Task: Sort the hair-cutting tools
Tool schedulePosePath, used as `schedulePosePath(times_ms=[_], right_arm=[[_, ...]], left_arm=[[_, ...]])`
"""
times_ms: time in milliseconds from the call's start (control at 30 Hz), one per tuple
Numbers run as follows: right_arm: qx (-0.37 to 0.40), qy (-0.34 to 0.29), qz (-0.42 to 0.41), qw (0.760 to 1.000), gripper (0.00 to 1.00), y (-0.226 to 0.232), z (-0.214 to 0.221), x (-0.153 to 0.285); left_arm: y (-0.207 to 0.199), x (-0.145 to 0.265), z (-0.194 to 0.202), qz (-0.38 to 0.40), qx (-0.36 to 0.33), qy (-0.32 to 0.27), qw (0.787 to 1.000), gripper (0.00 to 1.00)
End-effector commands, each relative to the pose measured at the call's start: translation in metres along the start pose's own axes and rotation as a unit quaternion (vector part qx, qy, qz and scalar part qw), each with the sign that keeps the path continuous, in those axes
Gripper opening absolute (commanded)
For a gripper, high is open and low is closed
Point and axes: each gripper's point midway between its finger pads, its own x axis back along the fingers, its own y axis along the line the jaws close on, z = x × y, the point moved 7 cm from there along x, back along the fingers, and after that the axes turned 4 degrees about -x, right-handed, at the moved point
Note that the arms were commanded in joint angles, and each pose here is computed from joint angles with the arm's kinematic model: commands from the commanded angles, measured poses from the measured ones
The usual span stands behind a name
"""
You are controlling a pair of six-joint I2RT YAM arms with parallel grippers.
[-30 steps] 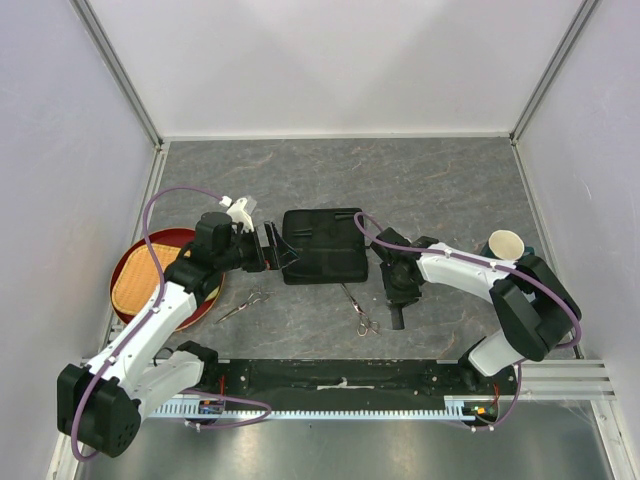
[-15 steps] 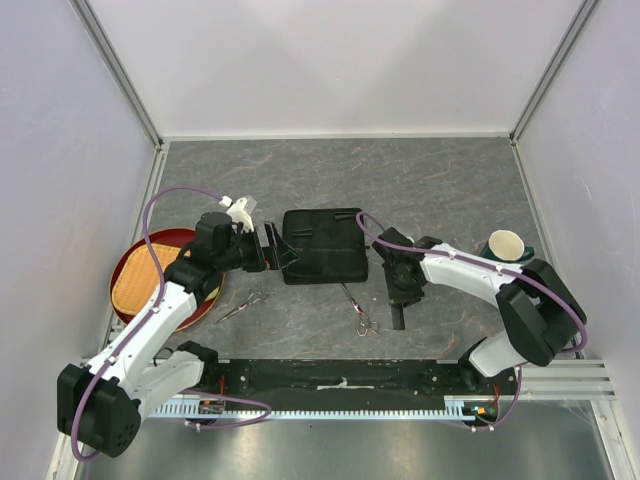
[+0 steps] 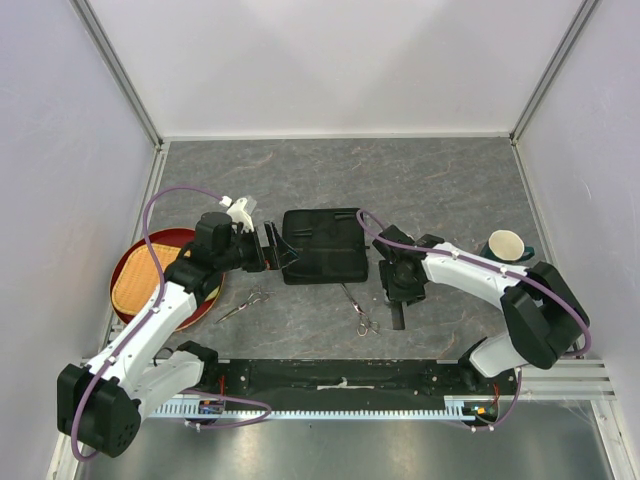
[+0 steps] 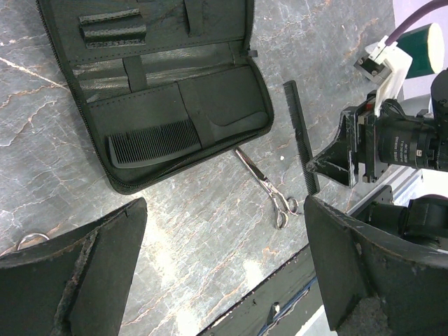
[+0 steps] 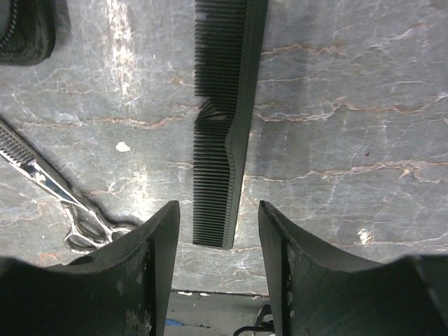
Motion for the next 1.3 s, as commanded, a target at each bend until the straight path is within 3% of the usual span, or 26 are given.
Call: schedulePosePath(times_ms=[0,400,800,1267], right_arm=[[0.010,0.021,-0.014,1.000,0.57,0.004,0.002,0.003],[0.018,0.059,0.010,0.998,0.55,0.001,0.010,-0.017],[0.020,0.077,0.022,0.997,0.41,-0.001,0.015,-0.030],[0.016,0.029,0.028,0.999,0.36,0.002,-0.003,-0.010]], left_arm=[[-0.004,0.000,-0.002,0.015,-0.002,-0.009,1.000,0.99],[-0.003,0.000,-0.003,0.014,-0.004,-0.011,1.000,0.99],[-0.002,-0.001,-0.003,0.011,-0.004,-0.008,1.000,0.99],[-0.002,-0.002,-0.003,0.009,-0.005,-0.006,1.000,0.99]])
